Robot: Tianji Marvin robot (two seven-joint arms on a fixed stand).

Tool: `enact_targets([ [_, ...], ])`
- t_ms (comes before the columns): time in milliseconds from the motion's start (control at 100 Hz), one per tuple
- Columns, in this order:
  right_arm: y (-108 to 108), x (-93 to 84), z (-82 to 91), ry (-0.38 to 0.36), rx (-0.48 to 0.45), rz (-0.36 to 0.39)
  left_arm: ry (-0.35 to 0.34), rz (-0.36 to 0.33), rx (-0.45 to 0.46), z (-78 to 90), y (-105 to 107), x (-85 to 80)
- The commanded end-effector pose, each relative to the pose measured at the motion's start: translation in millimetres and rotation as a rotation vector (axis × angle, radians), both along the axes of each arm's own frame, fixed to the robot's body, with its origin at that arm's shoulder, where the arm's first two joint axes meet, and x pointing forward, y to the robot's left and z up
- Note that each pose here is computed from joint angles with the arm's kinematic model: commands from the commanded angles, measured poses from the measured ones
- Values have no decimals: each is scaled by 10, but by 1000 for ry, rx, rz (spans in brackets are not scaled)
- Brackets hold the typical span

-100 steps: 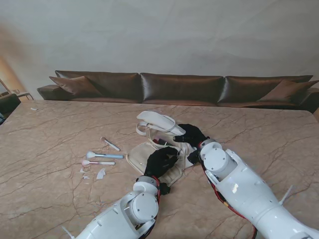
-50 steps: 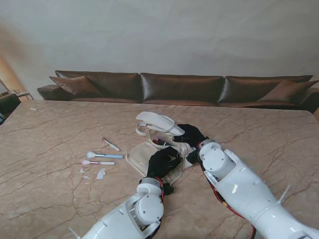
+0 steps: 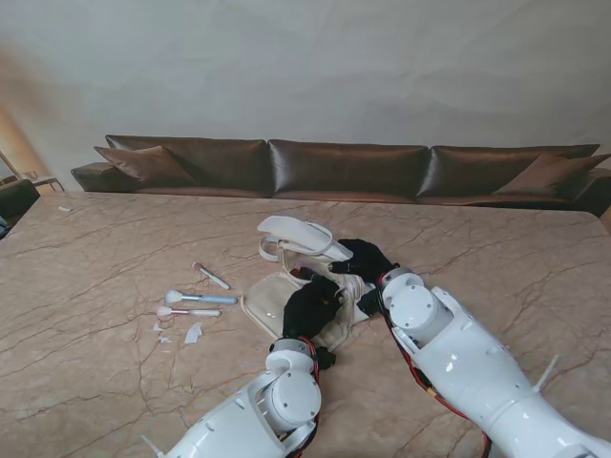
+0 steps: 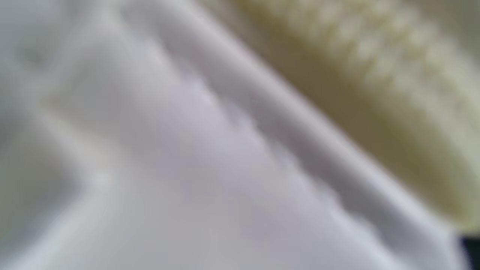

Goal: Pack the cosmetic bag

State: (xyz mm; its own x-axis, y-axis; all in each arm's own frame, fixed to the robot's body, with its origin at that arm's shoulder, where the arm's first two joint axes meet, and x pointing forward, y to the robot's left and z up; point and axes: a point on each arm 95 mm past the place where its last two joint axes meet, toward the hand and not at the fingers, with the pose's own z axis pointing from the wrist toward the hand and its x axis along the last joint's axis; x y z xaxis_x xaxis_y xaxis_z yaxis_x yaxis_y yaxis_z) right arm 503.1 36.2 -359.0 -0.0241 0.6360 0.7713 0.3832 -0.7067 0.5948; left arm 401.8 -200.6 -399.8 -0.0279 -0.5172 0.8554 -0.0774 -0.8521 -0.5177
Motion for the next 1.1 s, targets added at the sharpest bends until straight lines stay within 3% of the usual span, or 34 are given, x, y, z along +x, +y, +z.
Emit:
enact_targets([
  [0, 65, -122, -138, 38, 9, 18, -8, 0, -10, 47, -50, 8],
  [460, -220, -213, 26, 77, -8, 86, -15, 8, -6, 63, -56, 41],
  [720, -403, -292, 128, 92, -73, 161, -17, 11, -27, 94, -35, 31],
  [1090, -569, -503, 164, 57, -182, 192, -102, 30, 29, 154, 34, 51],
])
